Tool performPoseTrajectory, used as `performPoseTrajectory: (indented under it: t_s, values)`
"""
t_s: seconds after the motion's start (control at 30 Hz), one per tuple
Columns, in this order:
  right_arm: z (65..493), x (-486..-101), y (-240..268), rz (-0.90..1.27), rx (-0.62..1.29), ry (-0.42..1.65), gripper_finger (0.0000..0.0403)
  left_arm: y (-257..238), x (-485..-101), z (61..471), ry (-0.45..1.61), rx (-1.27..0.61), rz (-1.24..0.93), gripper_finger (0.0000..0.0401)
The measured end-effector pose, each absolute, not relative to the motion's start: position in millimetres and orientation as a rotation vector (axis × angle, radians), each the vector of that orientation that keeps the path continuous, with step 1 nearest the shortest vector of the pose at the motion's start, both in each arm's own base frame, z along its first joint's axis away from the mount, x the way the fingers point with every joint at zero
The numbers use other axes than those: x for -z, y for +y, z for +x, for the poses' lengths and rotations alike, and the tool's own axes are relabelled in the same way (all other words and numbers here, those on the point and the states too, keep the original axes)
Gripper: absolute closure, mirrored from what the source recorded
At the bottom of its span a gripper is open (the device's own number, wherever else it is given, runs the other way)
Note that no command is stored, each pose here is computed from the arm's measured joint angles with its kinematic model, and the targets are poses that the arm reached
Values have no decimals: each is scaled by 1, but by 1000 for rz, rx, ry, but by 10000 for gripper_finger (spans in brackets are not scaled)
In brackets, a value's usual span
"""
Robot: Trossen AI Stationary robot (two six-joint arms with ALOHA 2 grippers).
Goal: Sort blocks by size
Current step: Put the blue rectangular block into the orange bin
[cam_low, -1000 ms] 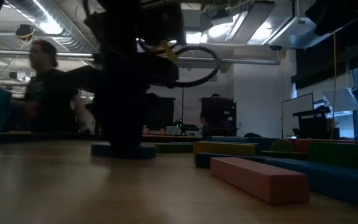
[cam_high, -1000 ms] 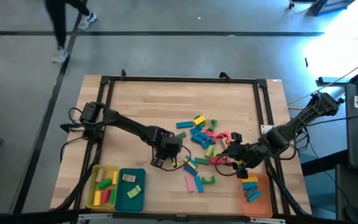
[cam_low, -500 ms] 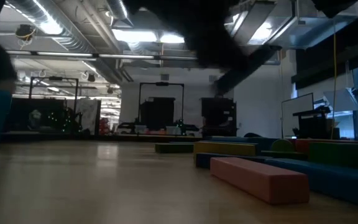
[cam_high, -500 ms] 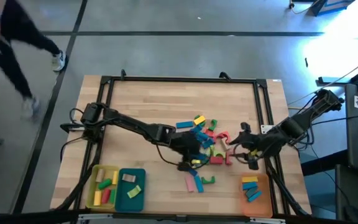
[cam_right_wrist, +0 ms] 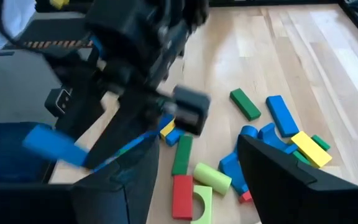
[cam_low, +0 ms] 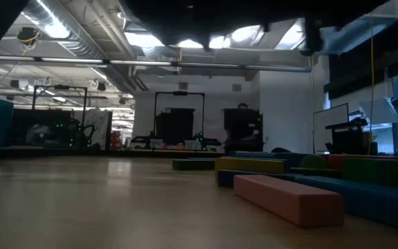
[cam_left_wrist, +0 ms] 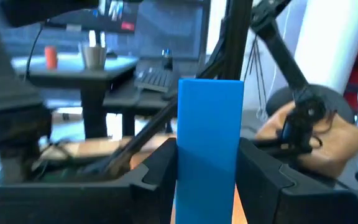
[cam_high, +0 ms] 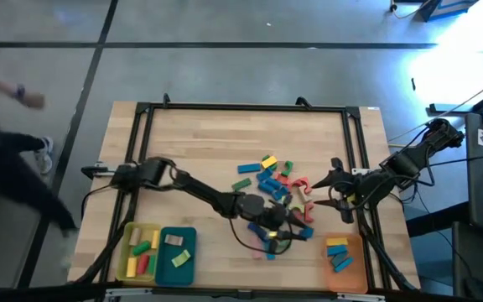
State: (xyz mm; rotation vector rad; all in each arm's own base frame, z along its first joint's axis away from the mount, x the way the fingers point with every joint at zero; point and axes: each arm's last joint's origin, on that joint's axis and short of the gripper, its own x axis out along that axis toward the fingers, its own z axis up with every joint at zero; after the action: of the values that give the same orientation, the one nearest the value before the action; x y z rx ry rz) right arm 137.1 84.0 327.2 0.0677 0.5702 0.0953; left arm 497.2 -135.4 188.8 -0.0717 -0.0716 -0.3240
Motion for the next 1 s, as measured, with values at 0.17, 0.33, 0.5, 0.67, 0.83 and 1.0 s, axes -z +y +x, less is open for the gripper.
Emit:
performPoseTrajectory:
  t_s: [0.17,0.33,0.5,0.67,0.83,1.0]
  values:
    - [138,-327,85,63,-97,567,182,-151,-182,525,-135,334,-33,280]
    - [138,-327,85,63,-98,566,182,-164,-176,546,-175,344,-20,278]
    - [138,-327,85,62,-98,566,182,-170,-161,561,-185,346,-21,277]
    - [138,-327,84,61,-98,567,182,-173,-141,569,-188,315,8,277]
    - [138,-327,84,61,-98,568,182,-169,-125,574,-173,285,17,276]
    - [138,-327,85,94,-102,576,182,-164,-125,576,-153,279,-6,276]
